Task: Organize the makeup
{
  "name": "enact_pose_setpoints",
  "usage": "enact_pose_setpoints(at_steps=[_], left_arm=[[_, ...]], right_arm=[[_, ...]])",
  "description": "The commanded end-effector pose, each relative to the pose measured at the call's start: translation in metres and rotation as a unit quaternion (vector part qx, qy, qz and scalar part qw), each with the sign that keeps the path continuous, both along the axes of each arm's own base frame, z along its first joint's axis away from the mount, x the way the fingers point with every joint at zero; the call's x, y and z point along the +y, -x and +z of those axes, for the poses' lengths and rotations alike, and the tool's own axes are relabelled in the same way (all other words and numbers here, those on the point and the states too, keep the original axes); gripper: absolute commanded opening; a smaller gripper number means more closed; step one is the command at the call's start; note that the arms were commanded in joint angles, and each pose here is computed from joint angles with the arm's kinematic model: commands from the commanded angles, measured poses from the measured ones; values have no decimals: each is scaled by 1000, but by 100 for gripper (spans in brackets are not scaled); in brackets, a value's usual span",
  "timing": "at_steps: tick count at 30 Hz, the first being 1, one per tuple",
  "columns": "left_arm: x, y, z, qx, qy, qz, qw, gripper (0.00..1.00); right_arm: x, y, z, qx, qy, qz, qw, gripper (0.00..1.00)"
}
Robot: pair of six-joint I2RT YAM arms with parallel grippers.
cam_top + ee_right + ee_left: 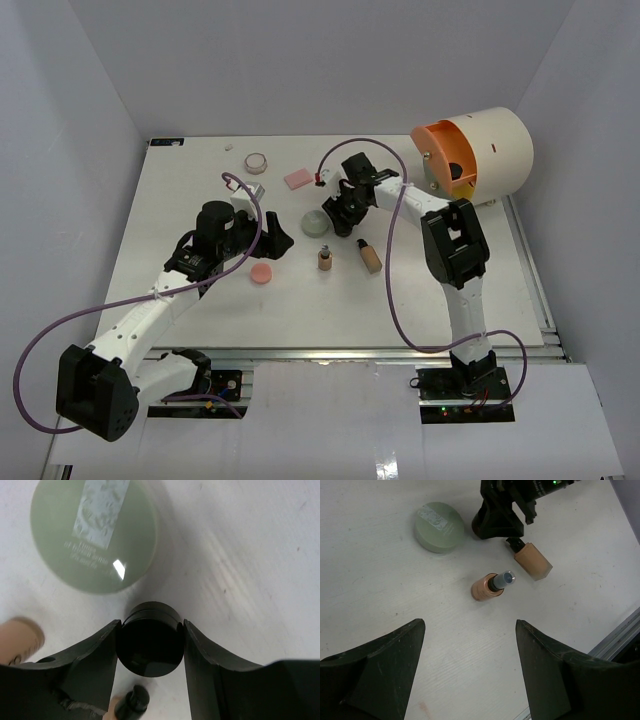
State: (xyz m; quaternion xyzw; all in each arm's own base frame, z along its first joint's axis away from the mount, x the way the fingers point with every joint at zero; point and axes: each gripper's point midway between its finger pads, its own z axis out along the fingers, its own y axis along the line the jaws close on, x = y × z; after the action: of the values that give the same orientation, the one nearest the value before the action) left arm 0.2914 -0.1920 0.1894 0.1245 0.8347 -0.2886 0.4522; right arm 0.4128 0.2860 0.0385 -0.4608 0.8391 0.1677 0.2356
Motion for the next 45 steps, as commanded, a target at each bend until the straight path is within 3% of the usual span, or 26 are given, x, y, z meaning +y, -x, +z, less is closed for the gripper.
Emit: enact_pose_setpoints(at_steps=[1,8,14,20,24,31,36,45], left_arm=[[-1,3,12,-21,11,-8,1000,84],[-3,6,19,-27,19,-15,999,84],[-5,9,22,-30,27,-22,999,84],[-6,10,24,-32,31,-27,999,84],[-6,11,23,-30,32,-27,999,84],[-8,12,23,-27,35,-31,999,84],[-8,12,23,-27,36,-32,998,84],[-9,12,23,-27,36,-33,998,84]], right_arm=[[-9,4,117,-111,-49,29,992,10],[-74,0,279,-279,-110,-23,954,8],[-178,-36,349,-355,-107,-145,917,9],[-234,-74,336,-340,-98,-210,912,12],[-256,-99,316,-316,-99,-240,913,21],[-254,-119,297,-283,-128,-244,919,40],[-252,-121,282,-266,-129,-243,924,61],[-254,-119,272,-259,-120,-244,927,77]])
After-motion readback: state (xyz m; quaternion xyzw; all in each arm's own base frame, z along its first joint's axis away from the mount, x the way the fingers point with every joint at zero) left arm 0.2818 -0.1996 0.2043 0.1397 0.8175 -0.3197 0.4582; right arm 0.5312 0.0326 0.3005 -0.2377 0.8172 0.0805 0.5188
